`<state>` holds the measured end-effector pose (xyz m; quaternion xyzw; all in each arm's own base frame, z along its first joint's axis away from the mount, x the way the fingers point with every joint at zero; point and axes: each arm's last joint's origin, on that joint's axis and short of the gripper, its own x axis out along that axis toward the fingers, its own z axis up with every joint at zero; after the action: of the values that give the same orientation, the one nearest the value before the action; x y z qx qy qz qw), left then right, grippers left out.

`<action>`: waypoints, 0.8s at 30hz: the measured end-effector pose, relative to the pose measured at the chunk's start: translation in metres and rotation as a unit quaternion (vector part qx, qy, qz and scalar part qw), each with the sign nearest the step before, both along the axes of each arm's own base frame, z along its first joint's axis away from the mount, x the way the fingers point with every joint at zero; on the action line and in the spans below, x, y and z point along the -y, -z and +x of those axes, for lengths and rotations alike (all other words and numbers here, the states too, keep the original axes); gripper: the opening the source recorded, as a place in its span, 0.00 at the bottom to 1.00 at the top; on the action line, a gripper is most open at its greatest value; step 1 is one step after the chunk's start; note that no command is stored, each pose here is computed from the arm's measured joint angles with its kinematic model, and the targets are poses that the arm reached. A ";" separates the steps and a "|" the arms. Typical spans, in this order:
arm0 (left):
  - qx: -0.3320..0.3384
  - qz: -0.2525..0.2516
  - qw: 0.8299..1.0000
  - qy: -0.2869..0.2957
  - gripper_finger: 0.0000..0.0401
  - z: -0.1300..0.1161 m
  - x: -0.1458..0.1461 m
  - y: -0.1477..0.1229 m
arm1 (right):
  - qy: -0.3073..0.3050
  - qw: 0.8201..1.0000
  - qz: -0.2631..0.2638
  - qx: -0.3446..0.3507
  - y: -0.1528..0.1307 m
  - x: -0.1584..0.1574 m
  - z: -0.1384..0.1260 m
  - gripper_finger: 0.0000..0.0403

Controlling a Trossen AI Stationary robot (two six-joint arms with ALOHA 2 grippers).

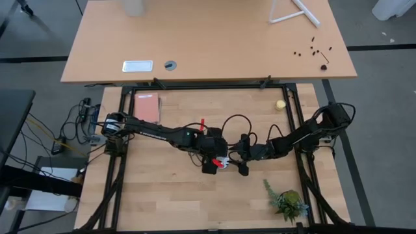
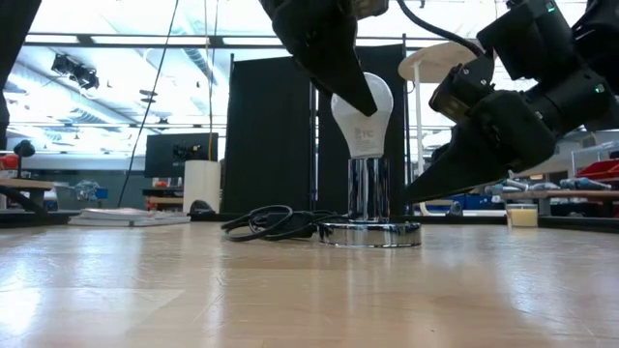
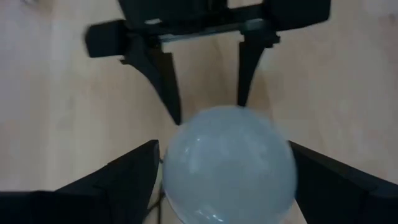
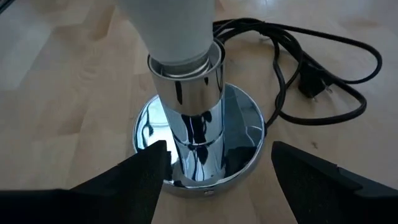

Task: Screw lightbulb
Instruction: Insert the lightbulb into the silver lamp

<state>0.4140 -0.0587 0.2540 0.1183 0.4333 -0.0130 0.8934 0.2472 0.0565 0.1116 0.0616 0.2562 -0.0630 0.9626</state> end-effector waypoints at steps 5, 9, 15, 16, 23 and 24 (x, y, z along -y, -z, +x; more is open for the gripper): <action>0.009 0.014 1.000 0.001 0.84 0.001 0.000 -0.005 | -0.001 1.000 -0.002 0.006 -0.006 0.001 -0.001 0.74; 0.023 0.016 1.000 0.000 0.84 0.004 0.000 -0.010 | 0.000 1.000 -0.001 0.002 -0.006 0.001 -0.002 0.74; 0.046 0.014 0.999 0.001 0.84 0.007 0.003 -0.024 | 0.002 1.000 0.001 -0.004 -0.005 0.001 -0.002 0.74; 0.046 0.014 0.999 0.001 0.84 0.007 0.003 -0.026 | 0.002 1.000 0.001 -0.003 -0.005 0.001 -0.002 0.74; 0.028 0.006 1.000 -0.002 0.84 0.002 0.012 -0.041 | 0.001 1.000 -0.004 -0.019 -0.008 0.002 -0.006 0.74; 0.016 0.003 1.000 -0.007 0.84 0.000 0.014 -0.042 | 0.001 1.000 -0.005 -0.022 -0.010 0.002 -0.008 0.74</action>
<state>0.4138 -0.0724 0.2962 0.1185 0.4199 -0.0037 0.8998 0.2393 0.0541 0.1215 0.0558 0.2764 -0.0666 0.9571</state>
